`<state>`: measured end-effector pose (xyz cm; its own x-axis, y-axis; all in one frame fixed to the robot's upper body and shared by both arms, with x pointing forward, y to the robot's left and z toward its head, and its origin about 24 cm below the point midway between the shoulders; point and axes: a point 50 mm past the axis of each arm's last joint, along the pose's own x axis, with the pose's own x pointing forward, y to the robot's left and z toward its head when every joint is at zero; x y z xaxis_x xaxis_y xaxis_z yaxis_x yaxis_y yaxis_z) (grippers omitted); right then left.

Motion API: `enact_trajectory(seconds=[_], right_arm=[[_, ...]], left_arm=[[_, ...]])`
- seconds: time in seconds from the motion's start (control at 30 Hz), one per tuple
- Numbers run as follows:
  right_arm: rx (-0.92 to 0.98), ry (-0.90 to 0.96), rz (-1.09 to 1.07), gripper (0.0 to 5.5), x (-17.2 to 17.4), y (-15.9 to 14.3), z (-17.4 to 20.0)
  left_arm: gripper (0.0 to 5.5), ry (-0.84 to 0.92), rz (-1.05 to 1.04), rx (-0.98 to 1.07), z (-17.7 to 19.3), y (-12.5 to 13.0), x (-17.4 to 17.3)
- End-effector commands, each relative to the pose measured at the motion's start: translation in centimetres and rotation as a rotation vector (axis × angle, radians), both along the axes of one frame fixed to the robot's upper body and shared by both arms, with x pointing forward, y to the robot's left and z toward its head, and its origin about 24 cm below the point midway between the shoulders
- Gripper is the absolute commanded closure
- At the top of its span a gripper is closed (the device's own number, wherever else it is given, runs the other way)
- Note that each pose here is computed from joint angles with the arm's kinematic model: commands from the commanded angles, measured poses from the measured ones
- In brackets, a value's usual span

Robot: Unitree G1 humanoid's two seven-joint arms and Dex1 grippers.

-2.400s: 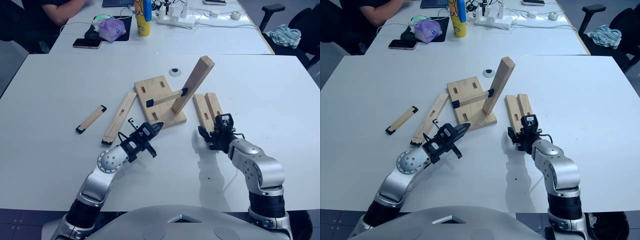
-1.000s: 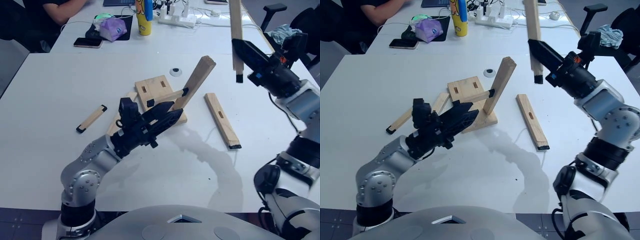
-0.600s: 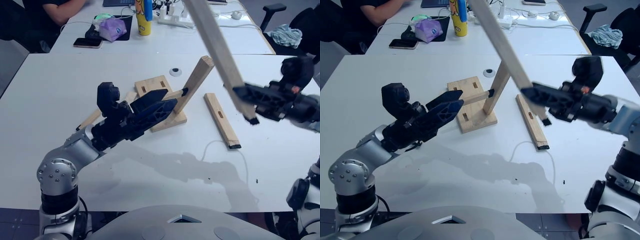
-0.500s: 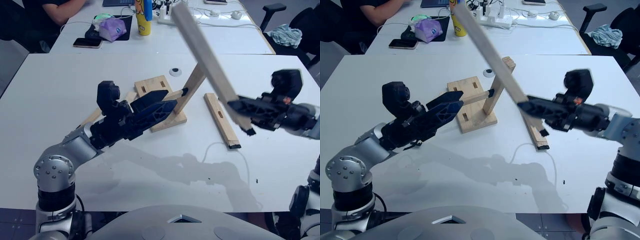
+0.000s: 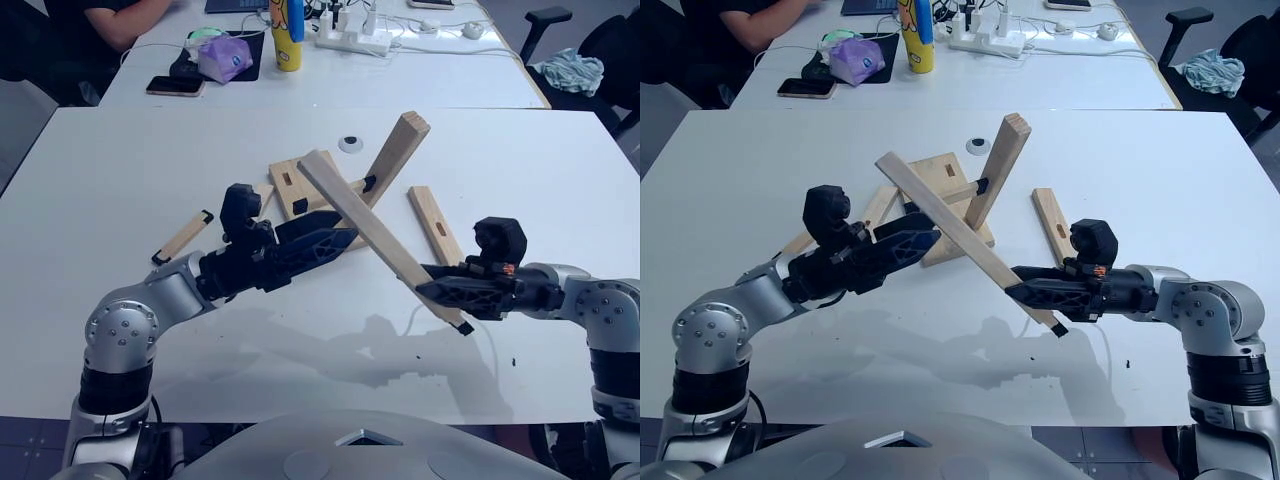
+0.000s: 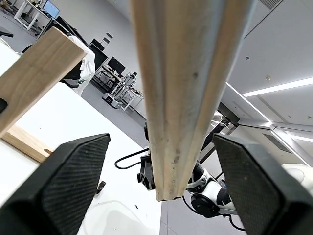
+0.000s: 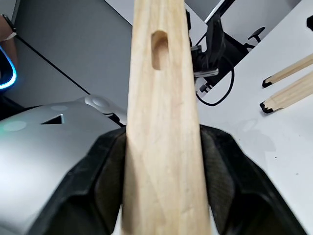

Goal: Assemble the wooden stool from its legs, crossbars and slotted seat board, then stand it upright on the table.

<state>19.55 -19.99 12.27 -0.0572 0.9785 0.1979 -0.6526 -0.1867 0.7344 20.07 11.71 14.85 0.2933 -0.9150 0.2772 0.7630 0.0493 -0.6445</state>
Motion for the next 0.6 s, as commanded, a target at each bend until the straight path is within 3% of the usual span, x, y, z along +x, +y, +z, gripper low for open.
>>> enact_trajectory(seconds=[0.03, 0.3, 0.6], right_arm=[[-0.02, -0.024, 0.033, 3.43, 0.08, 0.27, -0.26], [-0.074, -0.05, 0.055, 3.43, 0.13, 0.32, -1.03], [-0.052, -0.055, 0.048, 3.43, 0.84, 0.07, -0.86]], left_arm=[[1.6, 0.02, -0.023, 0.017, -0.58, -0.21, -0.13], [1.6, 0.02, -0.059, 0.021, -0.49, -0.22, -0.4], [2.81, 0.028, -0.067, 0.048, -0.88, 0.07, -0.28]])
